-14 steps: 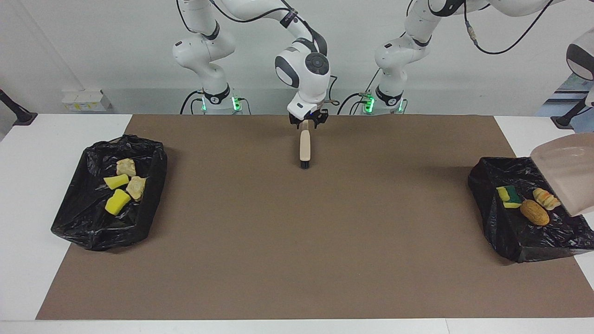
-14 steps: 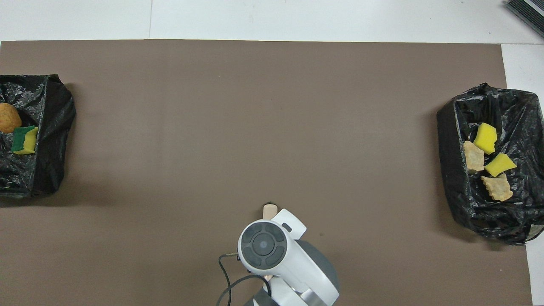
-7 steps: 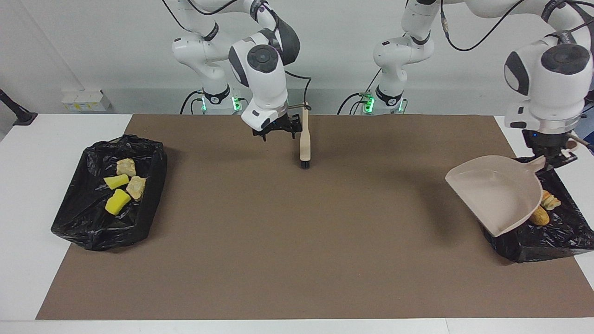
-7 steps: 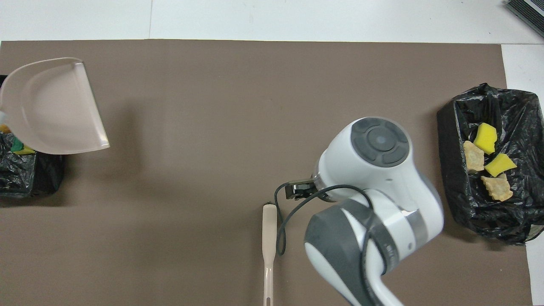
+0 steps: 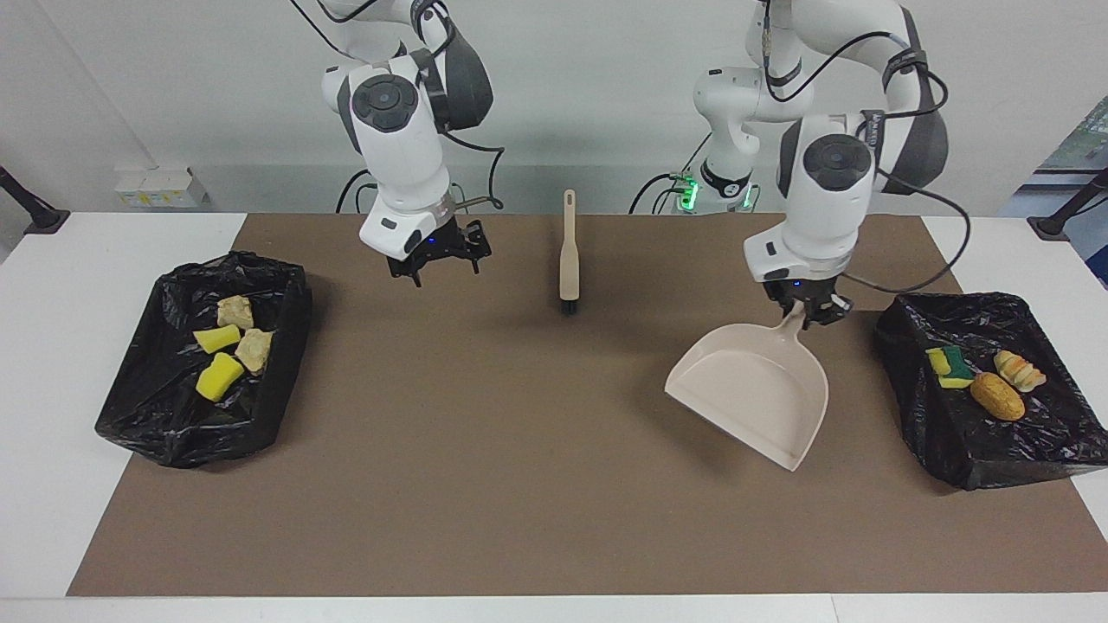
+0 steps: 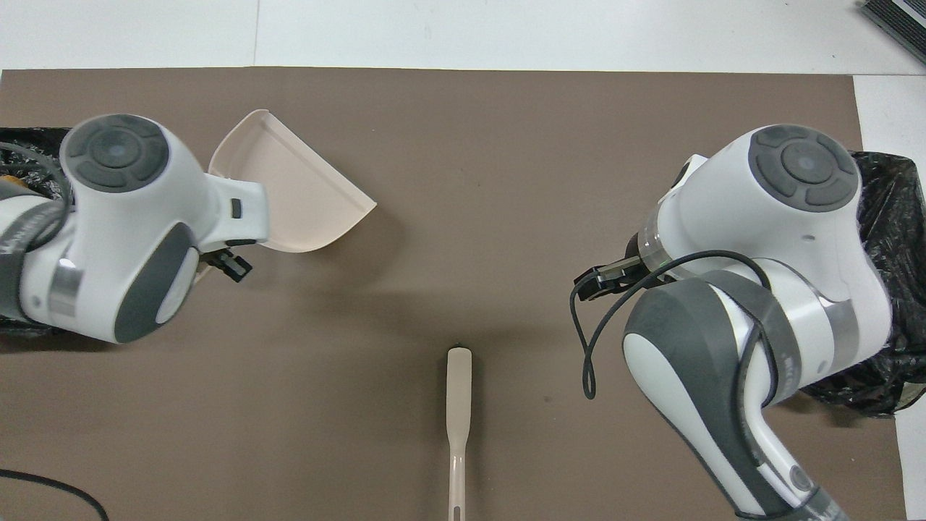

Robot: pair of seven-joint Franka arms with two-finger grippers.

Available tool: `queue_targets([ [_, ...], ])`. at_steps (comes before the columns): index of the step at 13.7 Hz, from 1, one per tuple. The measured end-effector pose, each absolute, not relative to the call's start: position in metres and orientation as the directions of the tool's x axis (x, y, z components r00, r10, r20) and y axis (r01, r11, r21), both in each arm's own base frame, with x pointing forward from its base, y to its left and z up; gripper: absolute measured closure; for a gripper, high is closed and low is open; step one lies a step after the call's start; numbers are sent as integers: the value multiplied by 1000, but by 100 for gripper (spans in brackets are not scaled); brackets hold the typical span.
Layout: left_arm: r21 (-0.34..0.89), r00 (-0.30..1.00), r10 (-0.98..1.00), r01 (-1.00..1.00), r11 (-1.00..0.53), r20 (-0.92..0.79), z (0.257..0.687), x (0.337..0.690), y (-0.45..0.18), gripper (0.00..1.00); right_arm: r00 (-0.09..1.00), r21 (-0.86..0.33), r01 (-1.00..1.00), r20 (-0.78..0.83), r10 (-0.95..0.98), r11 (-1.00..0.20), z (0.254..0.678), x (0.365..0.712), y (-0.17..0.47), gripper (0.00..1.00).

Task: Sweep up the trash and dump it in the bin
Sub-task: 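Bring the empty dustpan back to the table center with the left gripper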

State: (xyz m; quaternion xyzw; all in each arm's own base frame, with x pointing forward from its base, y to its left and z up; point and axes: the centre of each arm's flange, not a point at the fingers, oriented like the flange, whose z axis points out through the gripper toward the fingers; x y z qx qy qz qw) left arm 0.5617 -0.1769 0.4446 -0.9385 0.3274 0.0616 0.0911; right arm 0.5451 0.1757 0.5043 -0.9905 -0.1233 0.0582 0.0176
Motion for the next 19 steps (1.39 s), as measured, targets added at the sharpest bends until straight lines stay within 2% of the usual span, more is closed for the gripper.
queue_targets([
  [3,-89,905,-407,-418,-904,-121,421,551,-235,68,964,-48,242,-104,246,-969,511,547,174,0],
  [6,-43,952,-289,-294,-955,-99,400,537,-286,68,973,-40,217,-73,219,-975,530,555,158,0],
  [11,57,989,-137,-134,-989,-46,380,531,-338,68,984,-15,174,-21,174,-985,581,572,58,0],
  [16,65,990,-134,-130,-989,-53,368,522,-358,68,1000,4,10,27,10,-1000,606,574,-46,0],
  [18,63,988,-141,-137,-988,-58,363,519,-364,62,999,3,-14,32,-13,-1000,619,566,-63,0],
  [19,63,988,-142,-139,-988,-58,363,519,-365,62,999,2,-12,42,-12,-1000,628,561,-62,0],
])
